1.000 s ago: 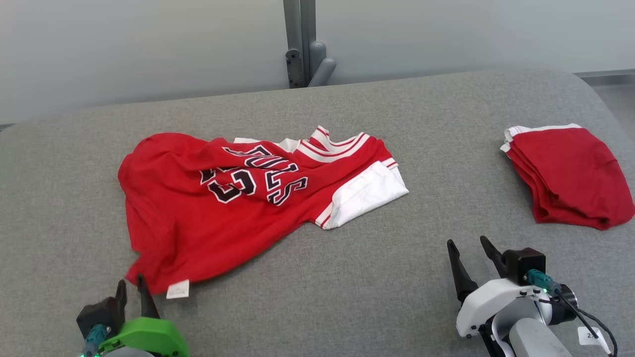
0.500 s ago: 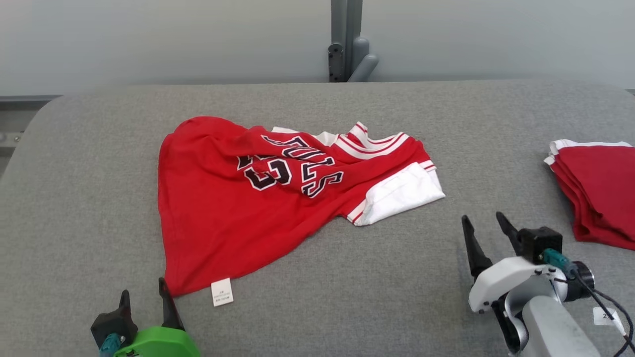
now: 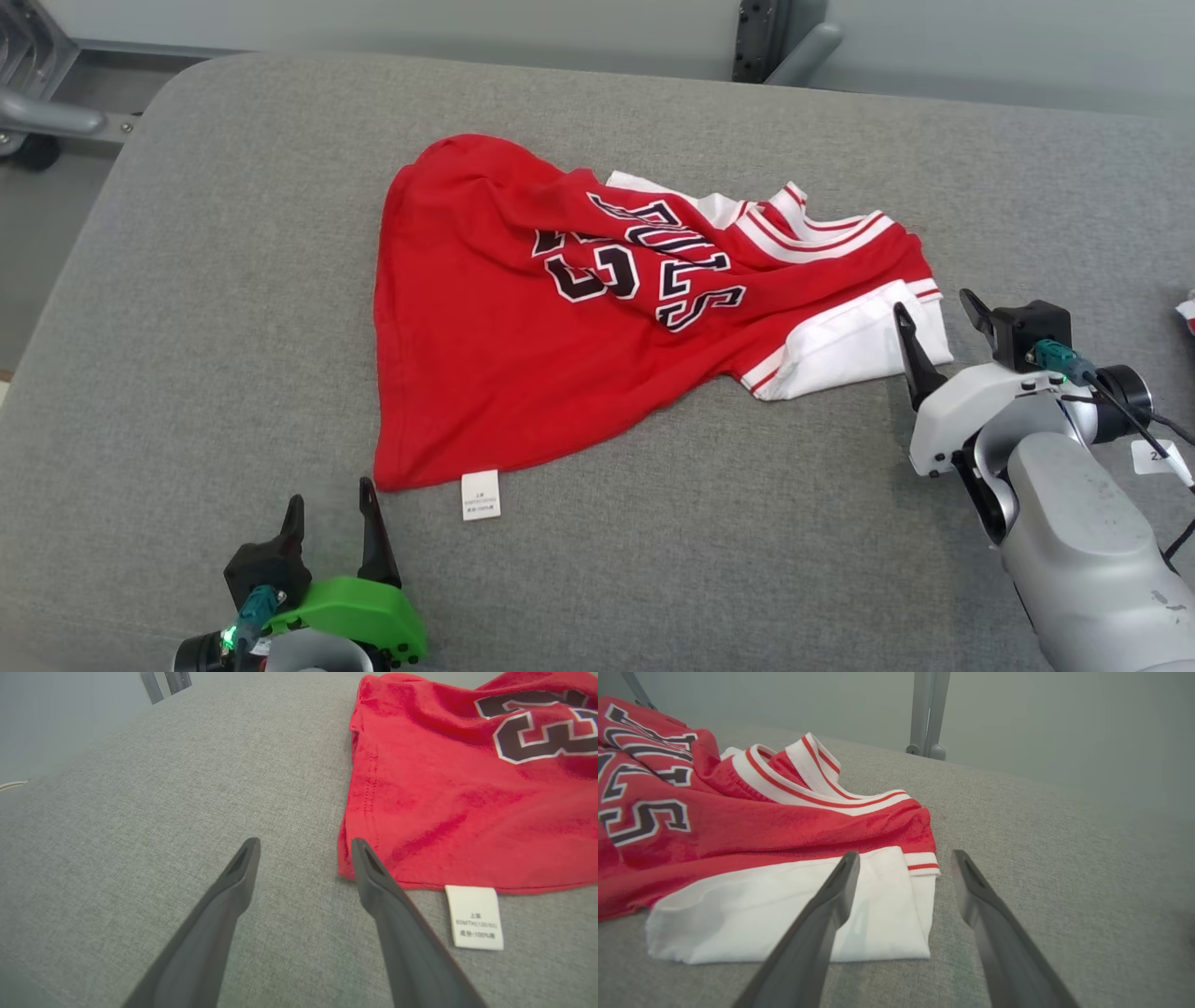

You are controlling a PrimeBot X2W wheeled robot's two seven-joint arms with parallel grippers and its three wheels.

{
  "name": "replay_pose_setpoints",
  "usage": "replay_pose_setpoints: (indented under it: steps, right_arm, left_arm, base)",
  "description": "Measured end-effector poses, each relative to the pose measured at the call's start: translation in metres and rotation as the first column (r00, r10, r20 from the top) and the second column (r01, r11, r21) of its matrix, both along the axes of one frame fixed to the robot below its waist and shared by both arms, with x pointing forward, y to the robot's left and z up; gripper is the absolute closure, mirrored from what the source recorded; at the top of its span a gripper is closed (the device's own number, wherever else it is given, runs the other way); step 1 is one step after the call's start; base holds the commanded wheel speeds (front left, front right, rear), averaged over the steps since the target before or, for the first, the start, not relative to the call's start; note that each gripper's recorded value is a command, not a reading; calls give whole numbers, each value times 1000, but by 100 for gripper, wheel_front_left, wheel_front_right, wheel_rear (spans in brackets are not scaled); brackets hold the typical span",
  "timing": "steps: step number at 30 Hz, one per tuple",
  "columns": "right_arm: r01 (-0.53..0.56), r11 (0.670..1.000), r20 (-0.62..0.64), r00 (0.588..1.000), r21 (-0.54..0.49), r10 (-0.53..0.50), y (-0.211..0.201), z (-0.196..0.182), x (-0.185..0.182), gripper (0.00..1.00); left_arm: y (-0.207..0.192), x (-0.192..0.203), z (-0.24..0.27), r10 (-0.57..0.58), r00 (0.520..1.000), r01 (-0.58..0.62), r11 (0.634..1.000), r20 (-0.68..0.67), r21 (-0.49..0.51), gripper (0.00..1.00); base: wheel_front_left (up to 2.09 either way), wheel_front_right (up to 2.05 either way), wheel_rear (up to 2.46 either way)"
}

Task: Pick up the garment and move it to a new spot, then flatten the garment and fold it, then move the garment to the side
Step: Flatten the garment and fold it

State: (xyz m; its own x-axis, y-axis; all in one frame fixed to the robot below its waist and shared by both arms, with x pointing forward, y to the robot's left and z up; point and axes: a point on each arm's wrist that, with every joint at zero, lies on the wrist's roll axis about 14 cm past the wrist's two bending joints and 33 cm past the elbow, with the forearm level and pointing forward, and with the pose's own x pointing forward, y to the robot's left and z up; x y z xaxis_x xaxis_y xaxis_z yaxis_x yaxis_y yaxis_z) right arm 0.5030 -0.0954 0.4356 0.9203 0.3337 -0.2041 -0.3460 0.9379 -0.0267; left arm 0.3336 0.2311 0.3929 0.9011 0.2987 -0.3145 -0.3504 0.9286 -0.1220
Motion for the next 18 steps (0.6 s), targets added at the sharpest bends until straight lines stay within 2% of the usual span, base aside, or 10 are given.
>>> replay_pose_setpoints:
  steps: [9, 18]
  right_arm:
    - [-55, 998, -101, 993, -20, 53, 22, -34, 16, 0]
    - [-68, 997, -130, 989, -21, 65, 27, -45, 25, 0]
  left_arm:
    - [11, -2, -9, 32, 999, -32, 999, -35, 7, 0]
    - [10, 3, -13, 25, 998, -24, 1000, -49, 12, 0]
  base:
    - [0, 0, 0]
    - [0, 0, 0]
